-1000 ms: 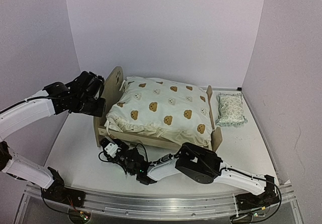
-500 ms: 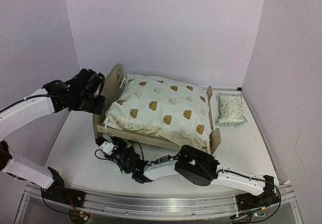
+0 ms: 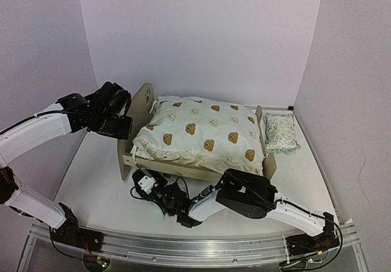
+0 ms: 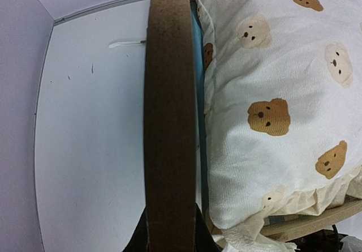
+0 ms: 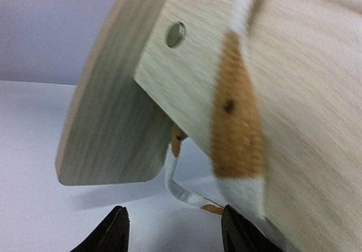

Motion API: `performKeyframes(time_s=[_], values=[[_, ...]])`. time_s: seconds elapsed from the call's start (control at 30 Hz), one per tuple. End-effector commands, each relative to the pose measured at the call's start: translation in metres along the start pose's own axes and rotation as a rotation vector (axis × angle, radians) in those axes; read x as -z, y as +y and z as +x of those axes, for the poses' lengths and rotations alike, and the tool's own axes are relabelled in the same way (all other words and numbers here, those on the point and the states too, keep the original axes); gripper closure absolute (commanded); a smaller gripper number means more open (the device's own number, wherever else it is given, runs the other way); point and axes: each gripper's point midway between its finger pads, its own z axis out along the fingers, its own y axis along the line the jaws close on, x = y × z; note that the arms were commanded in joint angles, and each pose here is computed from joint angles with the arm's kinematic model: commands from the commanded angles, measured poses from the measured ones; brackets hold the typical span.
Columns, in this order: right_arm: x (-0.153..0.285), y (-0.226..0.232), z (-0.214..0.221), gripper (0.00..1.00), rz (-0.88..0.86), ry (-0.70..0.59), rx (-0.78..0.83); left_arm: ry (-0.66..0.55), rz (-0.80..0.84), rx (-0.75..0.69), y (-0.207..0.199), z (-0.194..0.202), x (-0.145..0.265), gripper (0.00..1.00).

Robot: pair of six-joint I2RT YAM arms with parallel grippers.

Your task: Set up the pet bed

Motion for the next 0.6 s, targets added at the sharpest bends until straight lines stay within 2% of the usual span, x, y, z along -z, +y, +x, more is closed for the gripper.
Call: performKeyframes(time_s=[0.0, 0.17, 0.3, 0.57], values=[[-0.003, -0.039, -0.023, 0.46, 0.073, -0.010, -0.064, -0.191, 0.112, 0.087, -0.014, -0.062, 0.047, 1.00], [-0.013, -0.030, -0.030, 0.54, 0.054, -0.057, -0.007, -0.193, 0.128, 0.093, -0.016, -0.064, 0.049, 1.00], [-0.016, -0.010, -0.031, 0.53, -0.033, -0.101, -0.018, -0.193, 0.124, 0.090, -0.015, -0.065, 0.051, 1.00], [-0.023, -0.007, -0.036, 0.51, -0.093, -0.150, -0.064, -0.189, 0.133, 0.090, -0.017, -0.064, 0.052, 1.00]])
